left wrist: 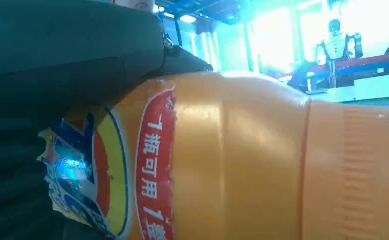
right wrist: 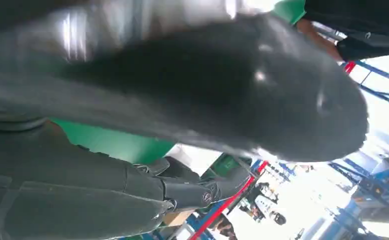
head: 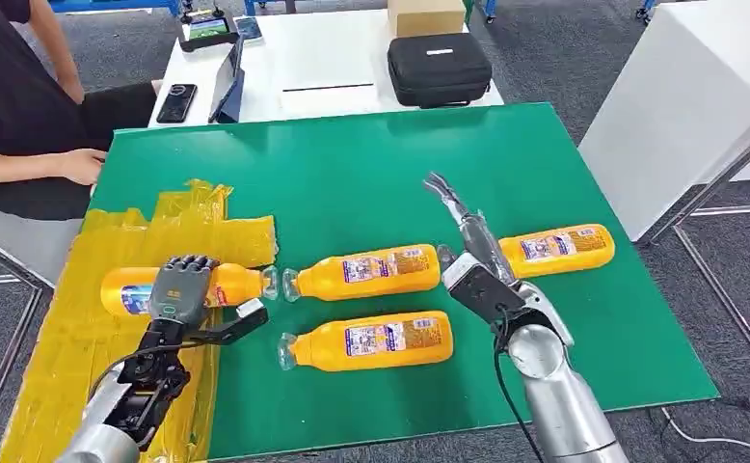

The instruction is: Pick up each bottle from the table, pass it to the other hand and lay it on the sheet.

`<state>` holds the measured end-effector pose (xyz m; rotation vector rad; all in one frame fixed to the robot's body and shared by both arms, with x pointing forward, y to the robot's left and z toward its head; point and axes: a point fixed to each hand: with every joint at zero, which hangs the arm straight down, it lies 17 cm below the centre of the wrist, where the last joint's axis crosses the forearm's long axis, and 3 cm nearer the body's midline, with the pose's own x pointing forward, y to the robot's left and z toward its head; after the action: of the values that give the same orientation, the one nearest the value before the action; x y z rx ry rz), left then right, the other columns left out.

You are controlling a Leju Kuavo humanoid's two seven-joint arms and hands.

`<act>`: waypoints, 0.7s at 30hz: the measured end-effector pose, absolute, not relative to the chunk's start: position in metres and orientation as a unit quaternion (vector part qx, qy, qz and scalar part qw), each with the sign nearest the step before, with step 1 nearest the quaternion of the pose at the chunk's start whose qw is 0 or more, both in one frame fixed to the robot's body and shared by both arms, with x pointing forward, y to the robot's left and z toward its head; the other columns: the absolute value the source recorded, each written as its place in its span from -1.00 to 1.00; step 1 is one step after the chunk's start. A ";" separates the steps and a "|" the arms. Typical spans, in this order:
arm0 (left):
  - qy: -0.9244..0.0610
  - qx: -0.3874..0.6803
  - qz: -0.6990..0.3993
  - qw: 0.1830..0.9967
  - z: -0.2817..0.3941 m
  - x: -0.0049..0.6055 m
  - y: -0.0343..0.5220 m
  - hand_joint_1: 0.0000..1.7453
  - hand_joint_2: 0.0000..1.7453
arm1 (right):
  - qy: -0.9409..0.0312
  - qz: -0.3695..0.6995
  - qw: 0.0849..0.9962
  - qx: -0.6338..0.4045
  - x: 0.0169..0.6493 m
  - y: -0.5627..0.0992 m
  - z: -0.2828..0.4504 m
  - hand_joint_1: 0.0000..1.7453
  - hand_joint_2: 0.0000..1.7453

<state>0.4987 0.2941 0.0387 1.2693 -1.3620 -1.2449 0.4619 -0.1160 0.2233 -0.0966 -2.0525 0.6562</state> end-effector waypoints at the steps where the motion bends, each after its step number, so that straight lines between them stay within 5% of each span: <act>1: -0.546 0.504 -0.504 0.441 0.034 0.499 0.295 1.00 1.00 | -0.837 0.274 0.472 -0.036 0.461 -0.113 0.223 -1.00 -1.00; 2: -0.544 0.499 -0.505 0.447 0.030 0.499 0.296 1.00 1.00 | -0.835 0.281 0.472 -0.034 0.460 -0.110 0.222 -1.00 -1.00; 3: -0.544 0.496 -0.507 0.448 0.029 0.500 0.296 -0.64 1.00 | -0.833 0.287 0.471 -0.033 0.460 -0.107 0.221 -1.00 -1.00; 4: -0.544 0.493 -0.508 0.451 0.028 0.501 0.297 -1.00 1.00 | -0.831 0.295 0.471 -0.031 0.459 -0.103 0.219 -1.00 -1.00; 5: -0.543 0.490 -0.508 0.455 0.026 0.501 0.298 -1.00 -1.00 | -0.829 0.300 0.471 -0.031 0.459 -0.101 0.218 -1.00 -1.00; 19: -0.533 0.474 -0.508 0.483 0.017 0.502 0.317 -1.00 -1.00 | -0.729 0.471 0.495 -0.039 0.444 -0.051 0.141 -1.00 -1.00; 20: -0.532 0.474 -0.509 0.482 0.017 0.502 0.318 -1.00 -1.00 | -0.727 0.474 0.495 -0.038 0.443 -0.050 0.138 -1.00 1.00; 21: -0.531 0.474 -0.510 0.483 0.016 0.501 0.318 -1.00 -1.00 | -0.724 0.479 0.495 -0.038 0.442 -0.049 0.136 -1.00 1.00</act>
<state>0.5010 0.3182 0.0159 1.1555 -1.2950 -1.2422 0.4422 -0.0495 0.1355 -0.0932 -1.7549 1.1599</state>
